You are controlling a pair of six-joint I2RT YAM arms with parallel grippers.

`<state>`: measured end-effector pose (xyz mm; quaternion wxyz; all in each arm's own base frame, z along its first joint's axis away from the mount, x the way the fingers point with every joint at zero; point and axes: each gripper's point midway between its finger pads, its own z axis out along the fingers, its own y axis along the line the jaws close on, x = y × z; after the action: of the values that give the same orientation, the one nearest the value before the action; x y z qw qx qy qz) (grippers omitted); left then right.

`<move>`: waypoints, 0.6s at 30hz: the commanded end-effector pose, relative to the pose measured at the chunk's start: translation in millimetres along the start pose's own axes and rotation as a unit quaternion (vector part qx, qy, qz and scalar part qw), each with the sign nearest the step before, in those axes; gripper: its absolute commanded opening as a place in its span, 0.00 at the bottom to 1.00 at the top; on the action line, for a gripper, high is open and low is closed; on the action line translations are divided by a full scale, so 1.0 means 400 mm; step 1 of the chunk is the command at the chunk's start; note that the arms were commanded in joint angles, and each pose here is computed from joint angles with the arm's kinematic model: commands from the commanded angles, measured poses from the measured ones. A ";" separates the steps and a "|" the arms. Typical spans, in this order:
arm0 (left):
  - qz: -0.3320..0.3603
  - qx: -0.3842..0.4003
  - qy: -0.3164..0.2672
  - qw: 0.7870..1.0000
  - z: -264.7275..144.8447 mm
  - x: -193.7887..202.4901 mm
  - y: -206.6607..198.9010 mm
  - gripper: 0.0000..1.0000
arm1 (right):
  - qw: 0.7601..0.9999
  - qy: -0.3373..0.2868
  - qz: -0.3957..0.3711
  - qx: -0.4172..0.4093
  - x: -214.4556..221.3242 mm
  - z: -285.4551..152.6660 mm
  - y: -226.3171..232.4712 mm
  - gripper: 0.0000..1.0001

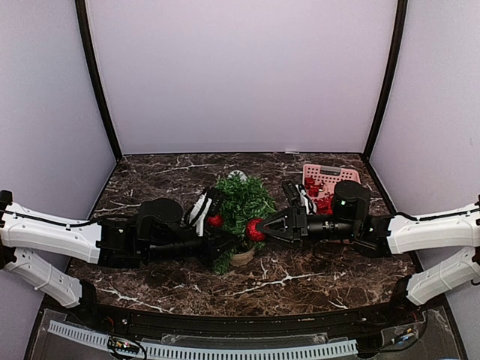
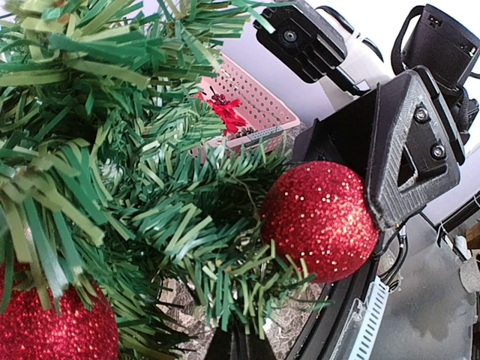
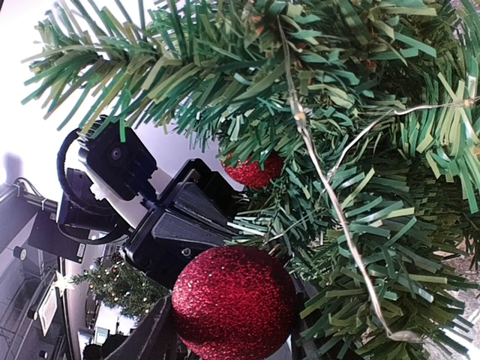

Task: Decorate the small christmas tree
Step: Hang the ornament ball on the branch.

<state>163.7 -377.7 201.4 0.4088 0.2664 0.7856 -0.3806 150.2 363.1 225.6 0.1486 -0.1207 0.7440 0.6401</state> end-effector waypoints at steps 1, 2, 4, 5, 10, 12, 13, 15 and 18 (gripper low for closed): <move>-0.013 0.008 -0.025 1.000 -0.013 -0.038 -0.015 0.00 | 1.000 -0.018 -0.016 -0.014 -0.026 0.002 0.029 0.34; -0.017 0.004 -0.023 1.000 -0.012 -0.034 -0.011 0.00 | 1.000 -0.019 -0.016 -0.011 -0.027 0.003 0.026 0.34; -0.025 -0.004 -0.019 1.000 -0.009 -0.027 -0.002 0.00 | 1.000 -0.018 -0.015 -0.007 -0.025 0.007 0.019 0.34; -0.027 -0.007 -0.017 0.999 -0.007 -0.024 0.002 0.00 | 1.000 -0.017 -0.014 -0.006 -0.024 0.009 0.018 0.34; -0.042 -0.022 -0.015 0.999 -0.005 -0.015 0.019 0.00 | 1.000 -0.016 -0.011 -0.004 -0.023 0.020 0.011 0.34; -0.046 -0.026 -0.015 0.999 -0.005 -0.014 0.023 0.00 | 1.000 -0.016 -0.009 -0.004 -0.023 0.023 0.008 0.34; -0.049 -0.026 -0.015 0.998 -0.005 -0.014 0.024 0.00 | 1.000 -0.015 -0.009 -0.004 -0.023 0.024 0.008 0.34; -0.053 -0.029 -0.013 0.998 -0.004 -0.011 0.031 0.00 | 1.000 -0.017 -0.009 -0.003 -0.024 0.024 0.007 0.34; -0.059 -0.032 -0.013 0.998 -0.003 -0.008 0.038 0.00 | 1.000 -0.017 -0.007 0.000 -0.023 0.025 0.001 0.34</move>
<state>170.5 -373.3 200.0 0.4025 0.2198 0.8013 -0.3842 156.2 366.9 212.0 0.1465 -0.1096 0.7567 0.6276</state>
